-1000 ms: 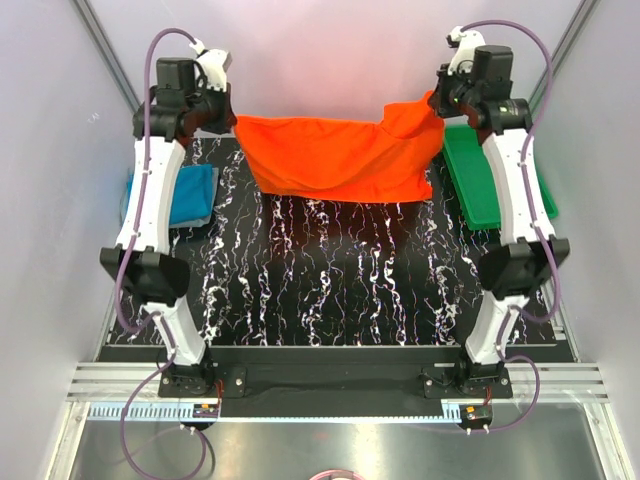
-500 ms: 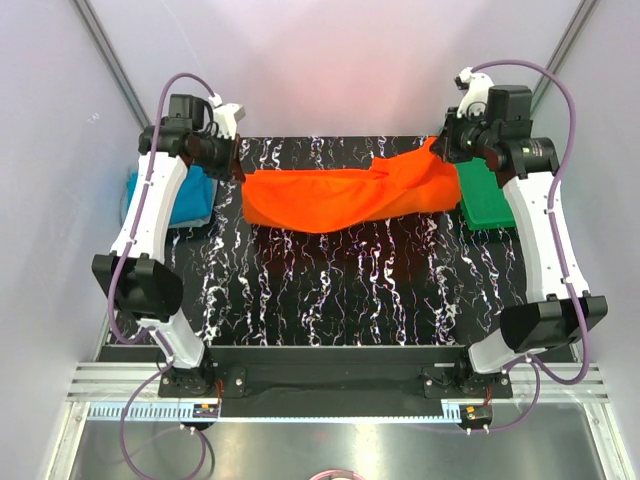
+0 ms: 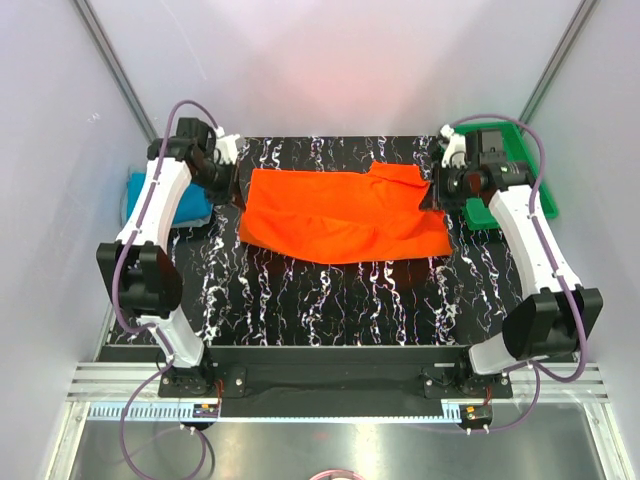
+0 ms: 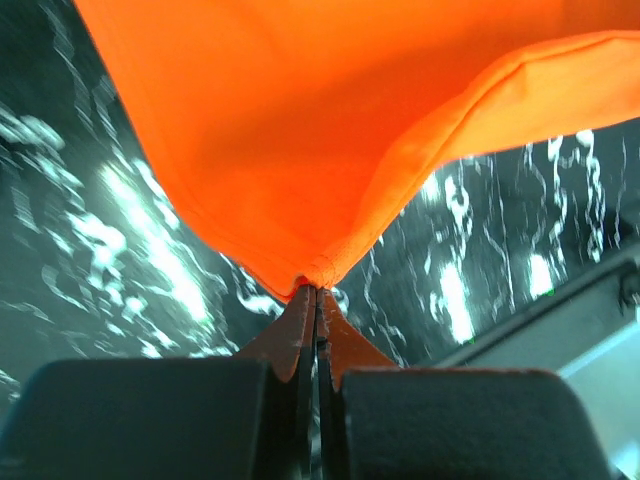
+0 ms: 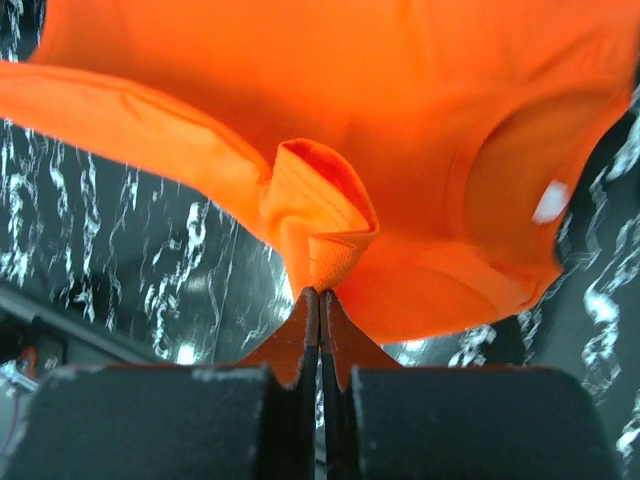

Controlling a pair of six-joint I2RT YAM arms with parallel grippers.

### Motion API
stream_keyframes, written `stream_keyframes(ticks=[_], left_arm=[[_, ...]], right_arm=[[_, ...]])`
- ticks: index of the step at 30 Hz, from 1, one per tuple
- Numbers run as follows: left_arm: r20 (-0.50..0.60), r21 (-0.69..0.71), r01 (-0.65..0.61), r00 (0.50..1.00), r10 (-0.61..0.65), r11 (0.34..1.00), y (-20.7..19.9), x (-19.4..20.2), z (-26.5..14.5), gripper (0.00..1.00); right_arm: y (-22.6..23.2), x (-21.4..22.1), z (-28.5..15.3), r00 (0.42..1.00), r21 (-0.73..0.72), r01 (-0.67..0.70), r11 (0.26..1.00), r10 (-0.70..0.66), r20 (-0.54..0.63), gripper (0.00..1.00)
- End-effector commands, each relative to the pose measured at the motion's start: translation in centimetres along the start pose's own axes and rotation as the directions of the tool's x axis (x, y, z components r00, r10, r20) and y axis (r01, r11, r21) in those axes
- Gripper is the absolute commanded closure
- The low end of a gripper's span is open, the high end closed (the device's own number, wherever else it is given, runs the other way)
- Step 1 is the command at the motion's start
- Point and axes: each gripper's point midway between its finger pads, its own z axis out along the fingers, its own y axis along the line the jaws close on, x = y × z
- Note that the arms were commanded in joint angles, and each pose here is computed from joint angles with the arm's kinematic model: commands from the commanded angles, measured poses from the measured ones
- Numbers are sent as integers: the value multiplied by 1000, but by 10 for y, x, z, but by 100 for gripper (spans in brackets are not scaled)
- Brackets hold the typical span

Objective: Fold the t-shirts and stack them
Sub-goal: Flatten the tshirt out

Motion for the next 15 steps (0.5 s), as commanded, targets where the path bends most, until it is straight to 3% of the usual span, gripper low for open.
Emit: stream_keyframes(ticks=[1,7,15], left_arm=[[-40,67,34,999,-32,997,-17,21,-9,100],[-127,86,96,988,-85,992,-13,44,9,100],[-188,120,127,977,-103,985,-27,74,0,100]], right_arm=[[20,16,-26,1000,-59,-30,998,30,-3,100],[17,38,-14,995,-71,-73,995,67,-78,100],[18,58,-21,986,-67,-89,994,78,-150,100]])
